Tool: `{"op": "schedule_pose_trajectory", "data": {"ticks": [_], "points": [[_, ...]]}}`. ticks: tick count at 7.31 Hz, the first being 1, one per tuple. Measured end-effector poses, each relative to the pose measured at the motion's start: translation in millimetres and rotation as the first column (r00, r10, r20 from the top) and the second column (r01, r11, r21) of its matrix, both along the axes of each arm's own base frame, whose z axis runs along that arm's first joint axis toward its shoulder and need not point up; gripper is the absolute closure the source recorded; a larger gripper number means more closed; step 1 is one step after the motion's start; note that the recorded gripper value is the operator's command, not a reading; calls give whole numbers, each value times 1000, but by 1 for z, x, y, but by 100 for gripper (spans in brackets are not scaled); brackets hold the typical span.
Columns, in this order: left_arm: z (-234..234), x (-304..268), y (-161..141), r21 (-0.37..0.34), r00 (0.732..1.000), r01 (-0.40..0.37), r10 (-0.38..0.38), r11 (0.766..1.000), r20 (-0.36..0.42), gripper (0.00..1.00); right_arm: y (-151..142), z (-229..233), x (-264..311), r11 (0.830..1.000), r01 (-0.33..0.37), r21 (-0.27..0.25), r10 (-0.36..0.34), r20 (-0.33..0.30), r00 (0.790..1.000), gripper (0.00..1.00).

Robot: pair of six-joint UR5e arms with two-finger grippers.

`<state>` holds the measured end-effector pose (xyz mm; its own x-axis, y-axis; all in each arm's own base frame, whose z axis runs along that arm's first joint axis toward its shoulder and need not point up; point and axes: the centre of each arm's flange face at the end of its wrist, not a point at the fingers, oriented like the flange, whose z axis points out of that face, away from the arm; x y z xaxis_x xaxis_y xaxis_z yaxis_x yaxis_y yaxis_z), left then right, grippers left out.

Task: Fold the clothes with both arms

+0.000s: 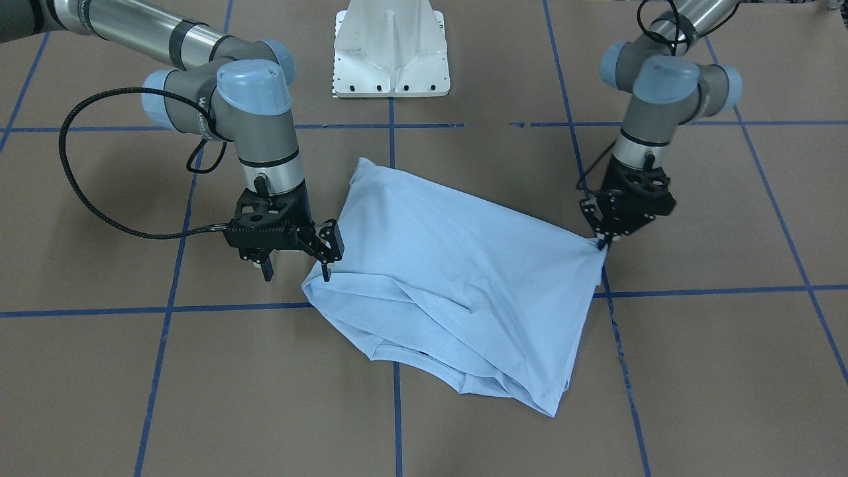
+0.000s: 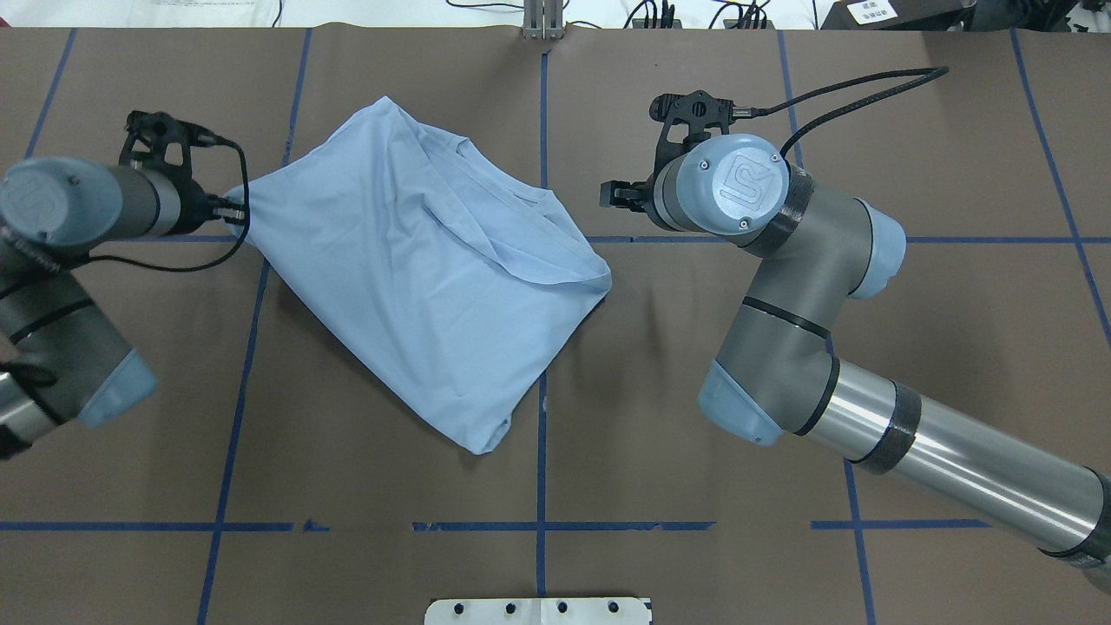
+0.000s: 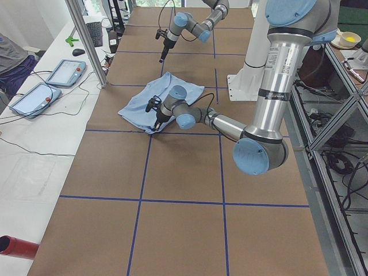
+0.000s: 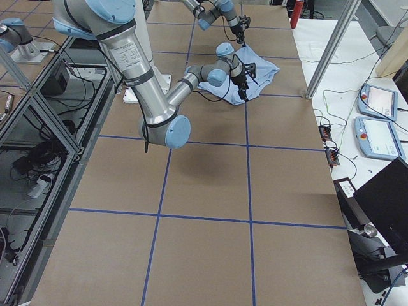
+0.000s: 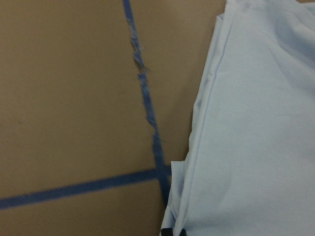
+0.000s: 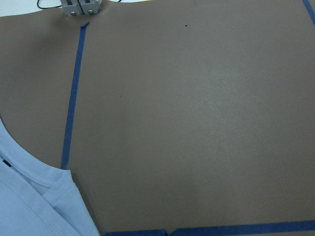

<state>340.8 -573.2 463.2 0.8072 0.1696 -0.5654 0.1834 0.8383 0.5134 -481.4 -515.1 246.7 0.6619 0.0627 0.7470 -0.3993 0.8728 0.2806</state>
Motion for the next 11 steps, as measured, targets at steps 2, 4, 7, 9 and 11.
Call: {"op": "schedule_pose_trajectory", "data": {"ticks": [2,4,7,9,11], "points": [[11,14,-105,20,997,18,-20,1000,73,100,6,-8,-3,1000,8,8,-8,14,1000,1],[18,-1,-159,58,992,10,-18,998,126,1,16,-17,-6,1000,21,18,-21,31,999,1],[-2,-25,-141,134,999,-40,35,990,39,0,20,-34,-26,1000,7,-14,-7,65,998,6],[-18,-39,-104,143,996,-52,62,988,-63,0,-4,-65,-79,993,-54,-103,63,89,994,15],[-27,-43,-80,107,986,-47,63,993,-157,0,-21,-87,-137,985,-101,-142,110,57,992,16]]}}
